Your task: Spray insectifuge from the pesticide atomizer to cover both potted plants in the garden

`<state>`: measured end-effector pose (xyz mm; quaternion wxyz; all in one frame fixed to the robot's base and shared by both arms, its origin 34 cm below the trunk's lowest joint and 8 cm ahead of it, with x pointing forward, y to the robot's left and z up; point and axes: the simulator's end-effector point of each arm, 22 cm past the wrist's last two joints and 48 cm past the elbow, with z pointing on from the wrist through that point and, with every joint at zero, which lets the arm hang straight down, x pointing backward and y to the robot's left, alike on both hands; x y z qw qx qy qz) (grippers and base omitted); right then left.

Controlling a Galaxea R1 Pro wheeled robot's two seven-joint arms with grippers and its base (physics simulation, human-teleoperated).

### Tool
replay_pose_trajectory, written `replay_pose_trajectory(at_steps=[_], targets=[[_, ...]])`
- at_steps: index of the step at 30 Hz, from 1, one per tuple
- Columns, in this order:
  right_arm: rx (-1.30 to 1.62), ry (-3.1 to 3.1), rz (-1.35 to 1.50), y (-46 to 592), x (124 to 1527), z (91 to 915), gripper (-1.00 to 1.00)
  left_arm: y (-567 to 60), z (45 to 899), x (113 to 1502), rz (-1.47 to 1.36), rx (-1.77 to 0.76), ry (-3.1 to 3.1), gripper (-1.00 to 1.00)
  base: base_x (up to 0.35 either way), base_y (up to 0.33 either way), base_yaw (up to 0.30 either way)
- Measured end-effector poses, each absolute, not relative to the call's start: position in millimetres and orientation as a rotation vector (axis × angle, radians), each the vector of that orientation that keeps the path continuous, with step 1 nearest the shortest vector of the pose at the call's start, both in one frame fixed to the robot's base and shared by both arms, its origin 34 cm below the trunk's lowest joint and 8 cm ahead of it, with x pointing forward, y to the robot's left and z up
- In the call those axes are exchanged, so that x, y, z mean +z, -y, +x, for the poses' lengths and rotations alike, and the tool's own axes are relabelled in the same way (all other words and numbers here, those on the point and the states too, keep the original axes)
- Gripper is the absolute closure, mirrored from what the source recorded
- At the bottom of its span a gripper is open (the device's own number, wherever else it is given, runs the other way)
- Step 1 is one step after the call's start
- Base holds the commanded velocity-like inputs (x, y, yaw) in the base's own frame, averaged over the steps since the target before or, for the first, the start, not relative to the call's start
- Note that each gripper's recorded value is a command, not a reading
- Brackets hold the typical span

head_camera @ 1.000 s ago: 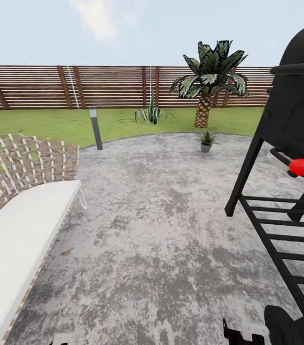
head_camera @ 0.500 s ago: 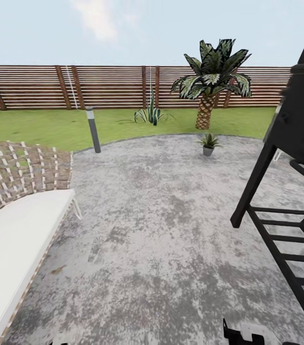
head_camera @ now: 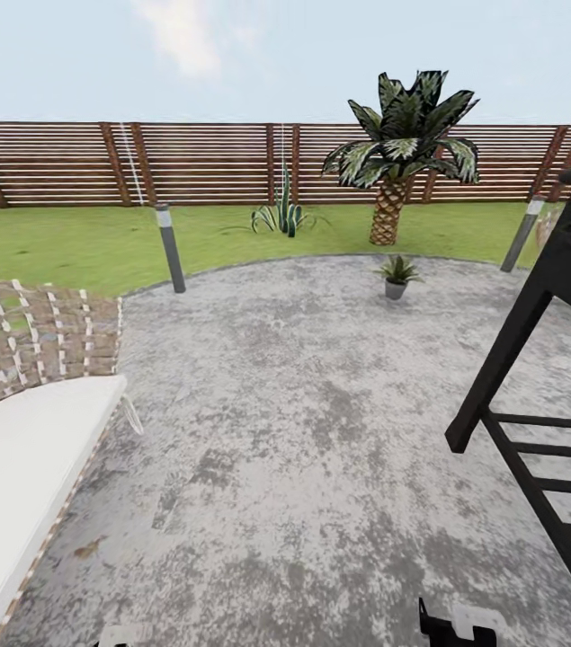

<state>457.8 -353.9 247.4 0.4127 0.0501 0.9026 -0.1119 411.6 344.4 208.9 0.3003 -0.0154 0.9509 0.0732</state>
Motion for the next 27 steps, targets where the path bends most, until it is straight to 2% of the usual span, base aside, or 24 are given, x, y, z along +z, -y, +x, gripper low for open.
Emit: replay_pose_trajectory(at_steps=[27], targets=[[-0.27,-2.271,0.123,348.3,246.6,458.1,-1.0,-343.2,411.6,208.8,-0.04,0.192,-2.524,1.0,0.336,0.0,0.0]])
